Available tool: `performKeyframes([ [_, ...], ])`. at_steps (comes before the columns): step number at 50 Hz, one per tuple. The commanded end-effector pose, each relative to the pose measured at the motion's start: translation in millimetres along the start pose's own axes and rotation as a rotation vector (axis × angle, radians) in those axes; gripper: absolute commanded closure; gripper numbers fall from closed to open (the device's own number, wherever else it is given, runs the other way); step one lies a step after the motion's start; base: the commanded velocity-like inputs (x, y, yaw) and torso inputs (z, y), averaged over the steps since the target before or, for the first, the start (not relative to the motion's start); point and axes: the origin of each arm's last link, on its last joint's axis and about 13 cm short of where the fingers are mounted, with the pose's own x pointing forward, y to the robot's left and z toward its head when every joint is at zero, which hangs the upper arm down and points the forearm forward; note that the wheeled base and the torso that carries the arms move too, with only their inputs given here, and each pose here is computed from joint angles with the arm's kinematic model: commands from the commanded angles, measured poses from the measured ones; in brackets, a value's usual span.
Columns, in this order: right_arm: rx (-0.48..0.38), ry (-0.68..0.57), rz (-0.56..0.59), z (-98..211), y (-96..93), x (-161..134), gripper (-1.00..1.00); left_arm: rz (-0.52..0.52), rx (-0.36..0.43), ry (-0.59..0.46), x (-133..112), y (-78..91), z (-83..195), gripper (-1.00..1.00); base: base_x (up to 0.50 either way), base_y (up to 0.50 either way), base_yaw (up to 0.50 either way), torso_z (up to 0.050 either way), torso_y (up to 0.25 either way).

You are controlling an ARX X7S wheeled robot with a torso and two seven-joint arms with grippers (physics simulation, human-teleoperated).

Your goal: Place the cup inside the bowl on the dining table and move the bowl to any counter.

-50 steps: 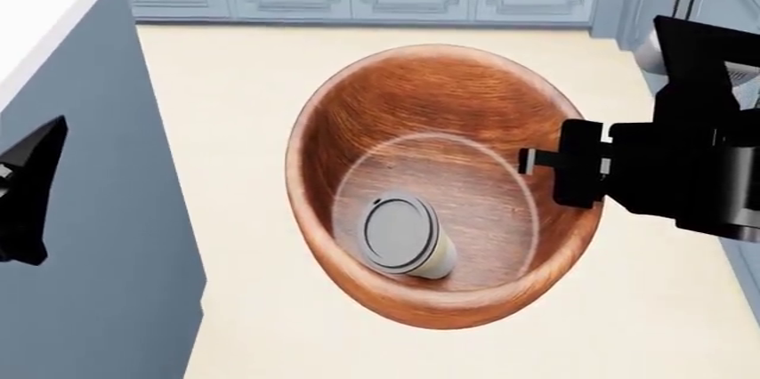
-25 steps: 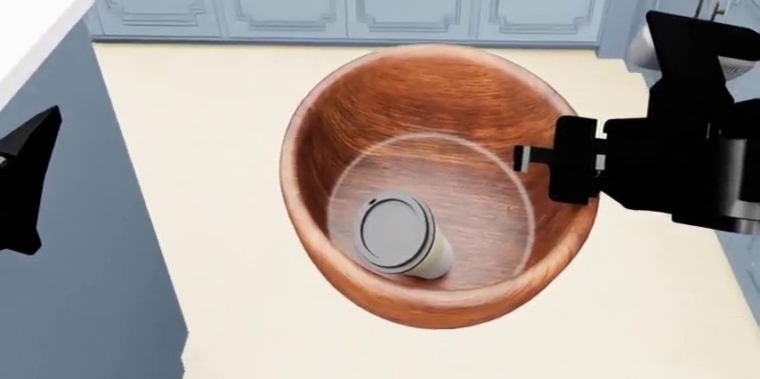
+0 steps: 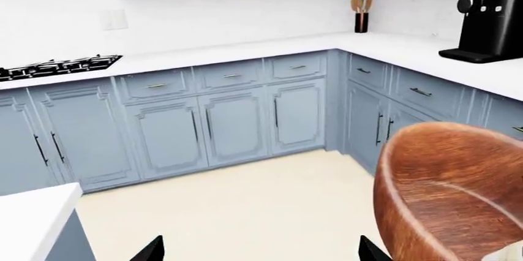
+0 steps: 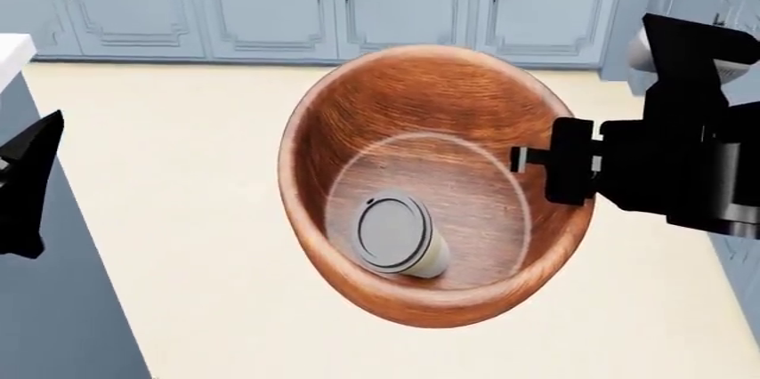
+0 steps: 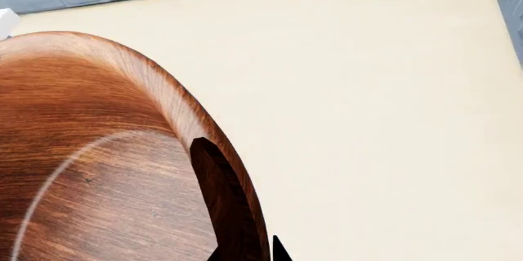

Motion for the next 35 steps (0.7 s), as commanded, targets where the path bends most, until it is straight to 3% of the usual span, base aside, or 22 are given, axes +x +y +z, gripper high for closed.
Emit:
performKeyframes([
  [1, 0.012, -0.031, 0.046, 5, 4.6, -3, 1.00, -0.001, 0.001, -0.001, -4, 1.1, -1, -1.00, 0.50, -0.09, 0.00, 0.000, 0.000],
  [35, 0.008, -0.009, 0.058, 2, 6.1, 4, 1.00, 0.000, -0.004, -0.007, 2, 0.6, -1, -1.00, 0.50, -0.03, 0.00, 0.000, 0.002],
])
